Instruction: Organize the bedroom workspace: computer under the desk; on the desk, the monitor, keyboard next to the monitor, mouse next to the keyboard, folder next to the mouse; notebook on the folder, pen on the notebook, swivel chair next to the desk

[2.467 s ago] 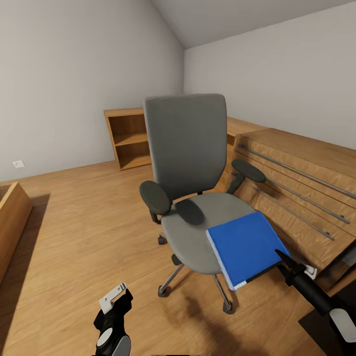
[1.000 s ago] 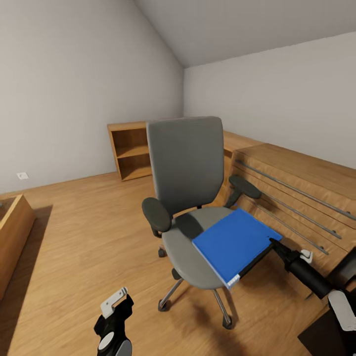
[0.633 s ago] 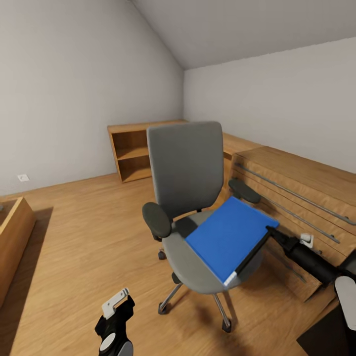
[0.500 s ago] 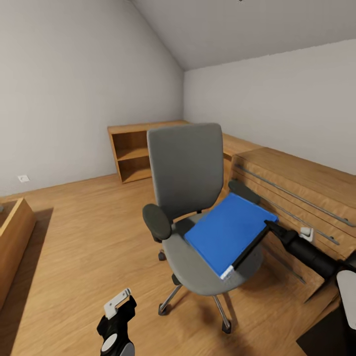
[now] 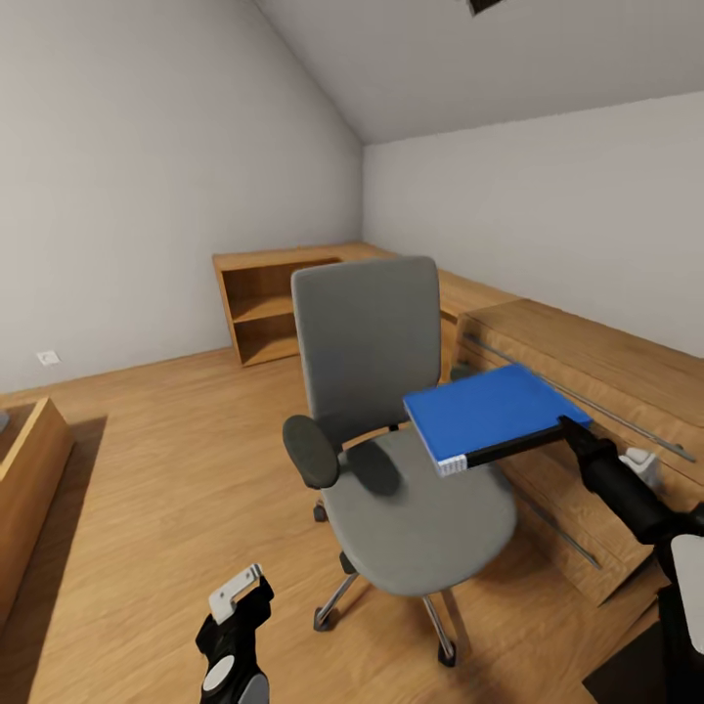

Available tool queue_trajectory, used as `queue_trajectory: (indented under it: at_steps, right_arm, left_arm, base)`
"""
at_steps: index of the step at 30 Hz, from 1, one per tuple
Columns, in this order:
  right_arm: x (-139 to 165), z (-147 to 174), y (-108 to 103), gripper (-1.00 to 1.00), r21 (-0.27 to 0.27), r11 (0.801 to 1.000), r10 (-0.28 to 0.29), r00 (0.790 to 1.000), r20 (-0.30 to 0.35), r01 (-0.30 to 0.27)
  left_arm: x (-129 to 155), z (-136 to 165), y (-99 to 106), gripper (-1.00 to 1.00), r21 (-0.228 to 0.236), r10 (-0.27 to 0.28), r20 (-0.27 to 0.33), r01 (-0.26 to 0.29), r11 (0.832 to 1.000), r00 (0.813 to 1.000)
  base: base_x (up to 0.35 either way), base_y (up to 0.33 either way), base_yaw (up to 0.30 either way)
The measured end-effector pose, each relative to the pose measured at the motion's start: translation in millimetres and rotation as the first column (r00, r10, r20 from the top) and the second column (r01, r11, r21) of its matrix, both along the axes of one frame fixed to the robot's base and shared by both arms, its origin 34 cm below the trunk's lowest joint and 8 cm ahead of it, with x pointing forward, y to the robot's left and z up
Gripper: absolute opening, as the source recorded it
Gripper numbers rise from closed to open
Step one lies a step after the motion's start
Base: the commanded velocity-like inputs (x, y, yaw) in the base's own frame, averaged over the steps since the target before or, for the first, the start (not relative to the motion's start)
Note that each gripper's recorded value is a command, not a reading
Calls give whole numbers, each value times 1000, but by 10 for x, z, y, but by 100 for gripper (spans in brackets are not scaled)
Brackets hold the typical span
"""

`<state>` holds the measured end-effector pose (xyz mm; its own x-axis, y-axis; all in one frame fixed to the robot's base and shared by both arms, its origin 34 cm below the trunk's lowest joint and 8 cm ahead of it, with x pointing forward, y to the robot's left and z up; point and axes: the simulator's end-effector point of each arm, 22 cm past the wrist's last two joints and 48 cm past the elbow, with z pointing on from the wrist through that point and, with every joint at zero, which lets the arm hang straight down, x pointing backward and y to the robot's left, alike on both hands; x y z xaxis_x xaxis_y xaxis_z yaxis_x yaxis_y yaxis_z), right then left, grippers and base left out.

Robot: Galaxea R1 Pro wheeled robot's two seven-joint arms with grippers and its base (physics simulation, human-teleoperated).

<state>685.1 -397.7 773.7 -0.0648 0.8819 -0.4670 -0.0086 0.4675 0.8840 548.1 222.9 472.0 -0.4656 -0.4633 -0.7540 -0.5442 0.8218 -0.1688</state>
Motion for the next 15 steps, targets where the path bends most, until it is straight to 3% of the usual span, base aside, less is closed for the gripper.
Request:
queue_trajectory:
  at_steps: [3, 5, 15]
  right_arm:
    - [31, -8, 91, -100, 42, 999, 24, 1000, 19, -25]
    - [33, 84, 152, -100, 57, 997, 57, 996, 66, -60]
    - [1, 594, 259, -100, 20, 994, 103, 984, 148, -107]
  left_arm:
    - [24, 79, -9, 100, -1, -3, 4, 3, 1000, 1000]
    - [37, 125, -11, 100, -2, -3, 5, 3, 1000, 1000]
    - [92, 344, 28, 100, -1, -2, 10, 2, 1000, 1000]
  base:
    - [-24, 0, 0]
    - [-214, 0, 0]
    - [-213, 0, 0]
